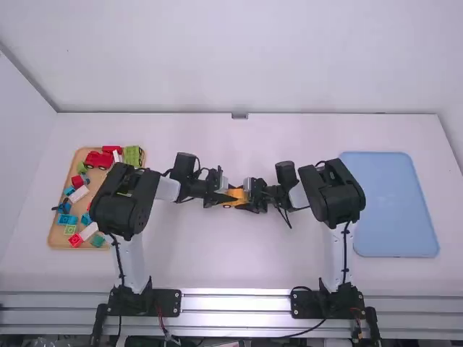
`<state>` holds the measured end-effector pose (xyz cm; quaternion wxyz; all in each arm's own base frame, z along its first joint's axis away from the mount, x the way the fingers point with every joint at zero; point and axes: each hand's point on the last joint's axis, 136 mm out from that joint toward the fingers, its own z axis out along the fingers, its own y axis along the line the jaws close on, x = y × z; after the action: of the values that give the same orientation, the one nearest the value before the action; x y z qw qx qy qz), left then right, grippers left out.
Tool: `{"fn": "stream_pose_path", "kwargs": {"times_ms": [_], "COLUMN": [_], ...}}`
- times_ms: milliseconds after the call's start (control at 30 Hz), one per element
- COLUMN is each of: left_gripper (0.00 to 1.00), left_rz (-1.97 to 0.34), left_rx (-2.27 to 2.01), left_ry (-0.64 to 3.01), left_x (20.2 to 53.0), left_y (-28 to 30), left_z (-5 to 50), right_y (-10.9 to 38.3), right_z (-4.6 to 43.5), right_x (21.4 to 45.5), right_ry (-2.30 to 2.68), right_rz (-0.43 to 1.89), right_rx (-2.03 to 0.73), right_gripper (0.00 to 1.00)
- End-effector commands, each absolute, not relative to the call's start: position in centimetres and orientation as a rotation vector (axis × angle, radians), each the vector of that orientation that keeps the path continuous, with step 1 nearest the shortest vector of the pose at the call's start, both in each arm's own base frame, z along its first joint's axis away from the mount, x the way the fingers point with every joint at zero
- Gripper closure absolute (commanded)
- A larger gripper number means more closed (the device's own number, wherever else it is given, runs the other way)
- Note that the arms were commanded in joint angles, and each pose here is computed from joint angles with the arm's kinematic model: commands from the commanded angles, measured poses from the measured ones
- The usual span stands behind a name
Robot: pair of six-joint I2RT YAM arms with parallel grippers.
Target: Assemble lego blocks to make yellow taxi
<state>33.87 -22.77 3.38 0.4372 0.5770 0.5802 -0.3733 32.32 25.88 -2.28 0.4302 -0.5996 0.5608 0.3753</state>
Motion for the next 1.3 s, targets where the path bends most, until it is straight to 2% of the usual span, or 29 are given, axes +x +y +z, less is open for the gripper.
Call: {"fn": "stream_pose_path", "kwargs": {"times_ms": [0,567,733,1267], "left_gripper": [0.88,0.90,0.91,0.98], "left_rz": [-0.922,-0.821,-0.919,-0.944], "left_rx": [1.426,1.423,1.384,1.436], "left_ry": [1.469,1.578,1.519,1.456], "left_x": [34.4,35.5,34.9,33.6], "left_y": [-22.6,-21.3,-20.8,-21.5], "left_z": [3.0,1.5,2.7,2.7], "right_y": [25.9,25.9,26.0,25.9], "right_z": [-2.8,-2.8,-2.8,-2.8], "right_x": [31.9,31.9,31.8,31.9], "right_ry": [1.410,1.408,1.407,1.409], "right_rz": [0.953,0.952,0.953,0.953], "right_rx": [-1.500,-1.500,-1.502,-1.500], "right_gripper": [0.44,0.43,0.43,0.43]}}
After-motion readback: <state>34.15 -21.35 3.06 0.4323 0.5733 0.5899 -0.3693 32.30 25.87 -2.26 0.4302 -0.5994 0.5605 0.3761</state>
